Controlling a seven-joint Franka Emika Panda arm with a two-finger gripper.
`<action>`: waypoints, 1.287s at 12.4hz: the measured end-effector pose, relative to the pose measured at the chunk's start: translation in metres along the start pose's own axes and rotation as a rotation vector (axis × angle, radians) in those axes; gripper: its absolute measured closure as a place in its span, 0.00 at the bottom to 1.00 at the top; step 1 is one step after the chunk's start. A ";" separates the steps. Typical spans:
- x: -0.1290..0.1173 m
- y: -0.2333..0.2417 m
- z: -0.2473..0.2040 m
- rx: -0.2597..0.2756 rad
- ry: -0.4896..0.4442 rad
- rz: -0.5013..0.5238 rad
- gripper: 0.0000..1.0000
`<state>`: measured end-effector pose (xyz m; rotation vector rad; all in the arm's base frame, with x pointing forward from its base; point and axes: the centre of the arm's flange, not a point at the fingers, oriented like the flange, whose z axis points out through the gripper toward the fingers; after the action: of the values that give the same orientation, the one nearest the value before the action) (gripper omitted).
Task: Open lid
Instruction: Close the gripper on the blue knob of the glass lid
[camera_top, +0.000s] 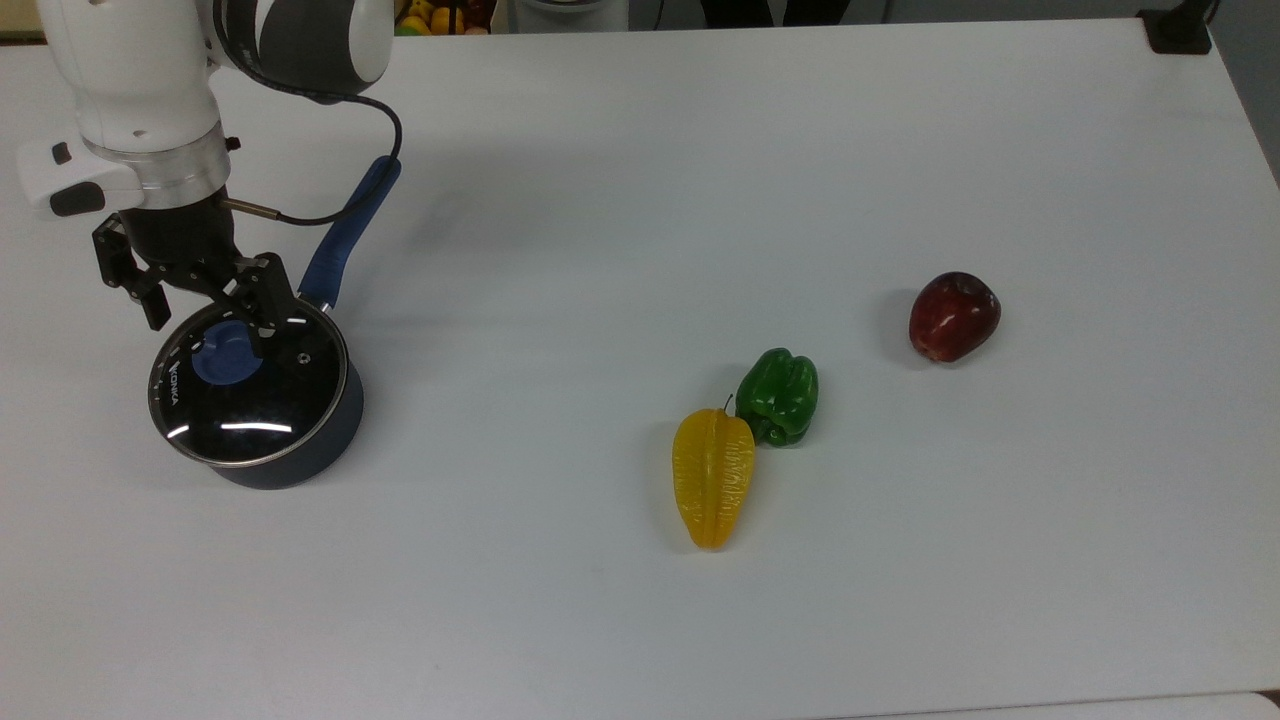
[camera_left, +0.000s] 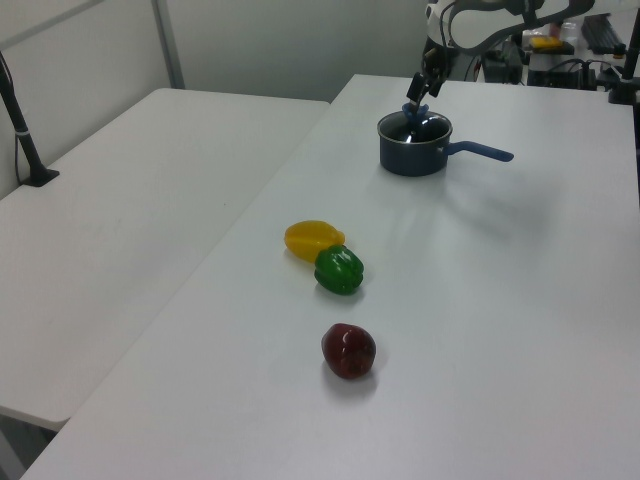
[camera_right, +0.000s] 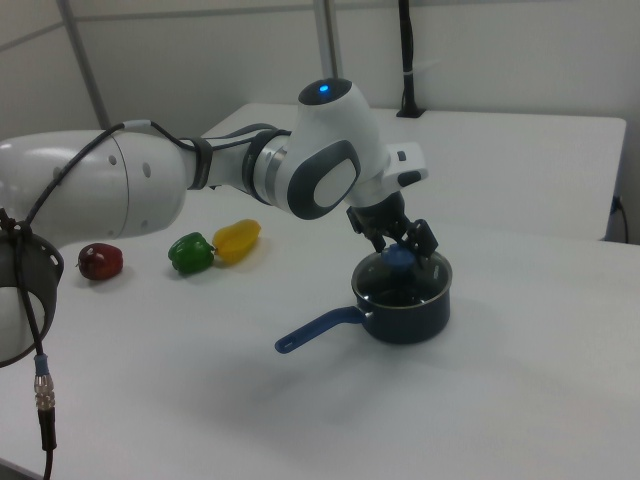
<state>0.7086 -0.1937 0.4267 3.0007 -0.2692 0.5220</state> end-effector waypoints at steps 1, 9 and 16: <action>0.000 -0.001 0.000 0.009 0.001 0.010 0.00; 0.001 -0.007 0.002 0.028 0.001 0.031 0.00; -0.001 -0.010 0.014 0.030 -0.012 0.028 0.07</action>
<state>0.7144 -0.1850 0.4129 3.0342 -0.3072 0.5149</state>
